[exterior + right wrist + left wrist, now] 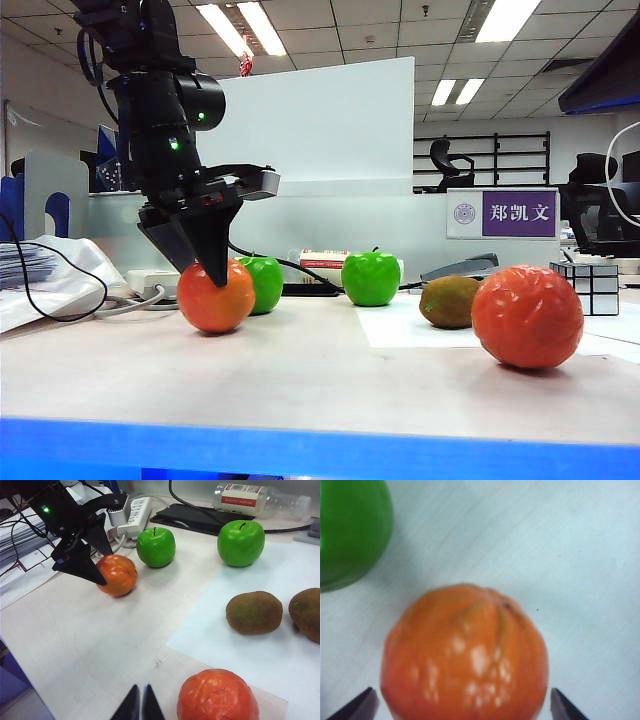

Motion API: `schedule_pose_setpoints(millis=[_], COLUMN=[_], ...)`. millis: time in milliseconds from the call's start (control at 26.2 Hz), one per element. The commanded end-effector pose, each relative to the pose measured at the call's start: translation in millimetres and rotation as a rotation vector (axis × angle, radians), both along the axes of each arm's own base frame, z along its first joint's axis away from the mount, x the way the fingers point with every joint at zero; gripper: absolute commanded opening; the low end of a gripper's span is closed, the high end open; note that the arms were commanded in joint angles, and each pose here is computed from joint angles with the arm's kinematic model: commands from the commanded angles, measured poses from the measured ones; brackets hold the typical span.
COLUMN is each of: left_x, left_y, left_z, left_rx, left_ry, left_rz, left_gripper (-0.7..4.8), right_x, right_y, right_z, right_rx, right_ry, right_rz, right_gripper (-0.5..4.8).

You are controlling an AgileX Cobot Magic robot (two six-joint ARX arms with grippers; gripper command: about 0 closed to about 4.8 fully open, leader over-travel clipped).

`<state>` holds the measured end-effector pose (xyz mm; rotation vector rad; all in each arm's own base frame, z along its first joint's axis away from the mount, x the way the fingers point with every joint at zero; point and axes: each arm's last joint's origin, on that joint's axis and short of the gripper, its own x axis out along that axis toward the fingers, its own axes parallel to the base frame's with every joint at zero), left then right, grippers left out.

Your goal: Put the same fruits together.

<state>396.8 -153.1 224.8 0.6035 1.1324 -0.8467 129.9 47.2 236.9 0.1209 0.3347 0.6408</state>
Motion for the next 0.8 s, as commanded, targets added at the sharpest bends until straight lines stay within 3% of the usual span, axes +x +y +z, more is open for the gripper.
schedule_pose_setpoints(millis=[38,229,343,381,419,458,686,801], left_x=[1.9,5.8,7.4,7.6,7.6,7.4,0.7,-8.3], left_y=[-0.8,-3.8,-4.5,-4.7,-4.8,-5.0,-2.8,-13.1], left_z=[-3.8,-26.4,-29.7,-29.1,-29.0,-29.0,-30.2,-30.1], left_rx=[-0.014,-0.029,-0.035,-0.038,-0.042,-0.053,-0.031,-0.065], left_ry=[0.008,0.091,0.093,0.087,0.088,0.092,0.161,0.221], left_rz=[0.000,0.014,0.017,0.014,0.006,-0.002,-0.012,-0.058], left_gripper=[4.79,4.79,4.79,2.72,0.29,-0.03,-0.06,-0.06], right_x=[0.4,0.4,0.4,0.5,0.5,0.5,0.8,1.7], right_y=[0.0,-0.2,-0.2,-0.2,-0.3,-0.3,-0.7,-0.9], right_z=[3.6,3.6,3.7,3.6,3.7,3.6,3.8,6.3], right_rx=[0.000,-0.001,-0.001,-0.002,-0.004,-0.004,-0.008,-0.004], right_ry=[-0.027,-0.028,-0.029,-0.028,-0.030,-0.030,-0.033,-0.060], right_rz=[-0.009,-0.015,-0.015,-0.016,-0.018,-0.019,-0.033,-0.048], right_gripper=[0.22,0.22,0.22,0.22,0.22,0.22,0.22,0.22])
